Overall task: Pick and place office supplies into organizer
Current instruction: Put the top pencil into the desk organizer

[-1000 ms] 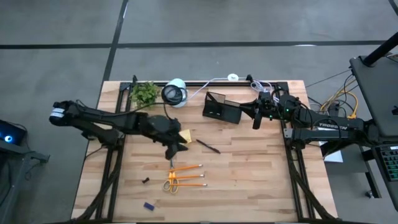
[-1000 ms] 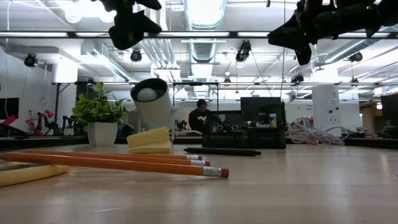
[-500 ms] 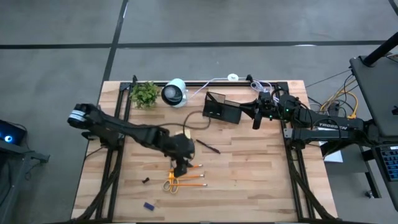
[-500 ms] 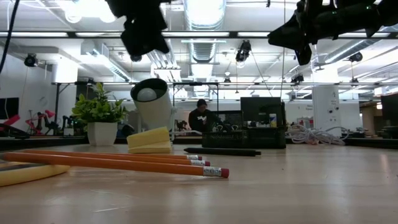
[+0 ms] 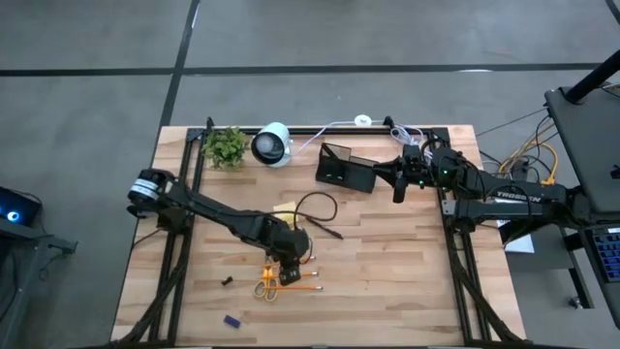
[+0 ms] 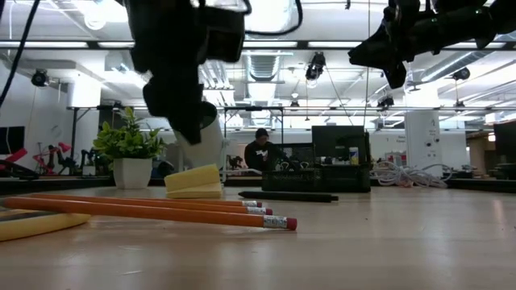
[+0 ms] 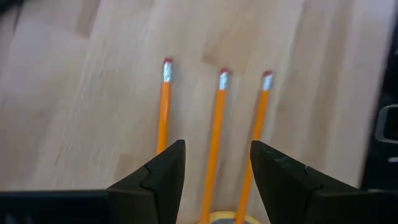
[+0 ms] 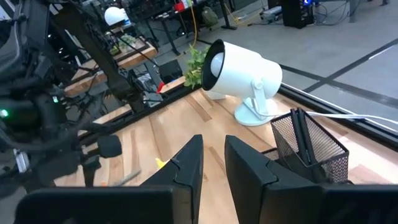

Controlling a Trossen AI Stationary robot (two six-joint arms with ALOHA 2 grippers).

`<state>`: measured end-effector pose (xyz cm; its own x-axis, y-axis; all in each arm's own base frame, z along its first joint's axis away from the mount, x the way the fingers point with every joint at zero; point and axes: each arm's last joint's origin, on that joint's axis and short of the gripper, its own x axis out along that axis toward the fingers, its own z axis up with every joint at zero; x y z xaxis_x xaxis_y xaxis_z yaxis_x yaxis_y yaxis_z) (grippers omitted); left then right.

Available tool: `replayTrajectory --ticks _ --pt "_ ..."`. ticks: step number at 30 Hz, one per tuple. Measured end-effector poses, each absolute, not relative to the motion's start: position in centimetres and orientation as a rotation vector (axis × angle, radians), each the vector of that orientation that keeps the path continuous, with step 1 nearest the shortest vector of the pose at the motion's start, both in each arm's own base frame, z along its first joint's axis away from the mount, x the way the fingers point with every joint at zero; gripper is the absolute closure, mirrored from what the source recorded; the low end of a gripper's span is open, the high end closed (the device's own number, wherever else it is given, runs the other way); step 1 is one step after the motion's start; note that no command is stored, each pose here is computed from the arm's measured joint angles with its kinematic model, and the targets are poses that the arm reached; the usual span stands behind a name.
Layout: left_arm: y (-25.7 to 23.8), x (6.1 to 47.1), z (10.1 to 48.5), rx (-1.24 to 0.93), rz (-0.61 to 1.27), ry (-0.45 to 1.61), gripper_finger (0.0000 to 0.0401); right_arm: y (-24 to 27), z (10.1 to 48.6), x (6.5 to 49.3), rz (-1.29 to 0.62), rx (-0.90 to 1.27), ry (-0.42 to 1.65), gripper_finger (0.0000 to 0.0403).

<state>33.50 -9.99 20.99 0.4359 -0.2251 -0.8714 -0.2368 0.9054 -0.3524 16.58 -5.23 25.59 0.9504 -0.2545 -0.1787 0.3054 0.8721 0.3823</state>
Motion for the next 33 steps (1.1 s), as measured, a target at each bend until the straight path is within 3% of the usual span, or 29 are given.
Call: replayTrajectory --ticks 8,33 --pt "-9.9 33.0 19.2 -0.431 0.062 1.264 0.0235 -5.2 25.5 16.6 -0.296 0.418 0.137 0.0346" --pt "-9.6 32.4 17.5 -0.373 0.113 1.297 0.0235 -5.2 25.4 16.5 -0.296 0.381 0.151 0.0346"
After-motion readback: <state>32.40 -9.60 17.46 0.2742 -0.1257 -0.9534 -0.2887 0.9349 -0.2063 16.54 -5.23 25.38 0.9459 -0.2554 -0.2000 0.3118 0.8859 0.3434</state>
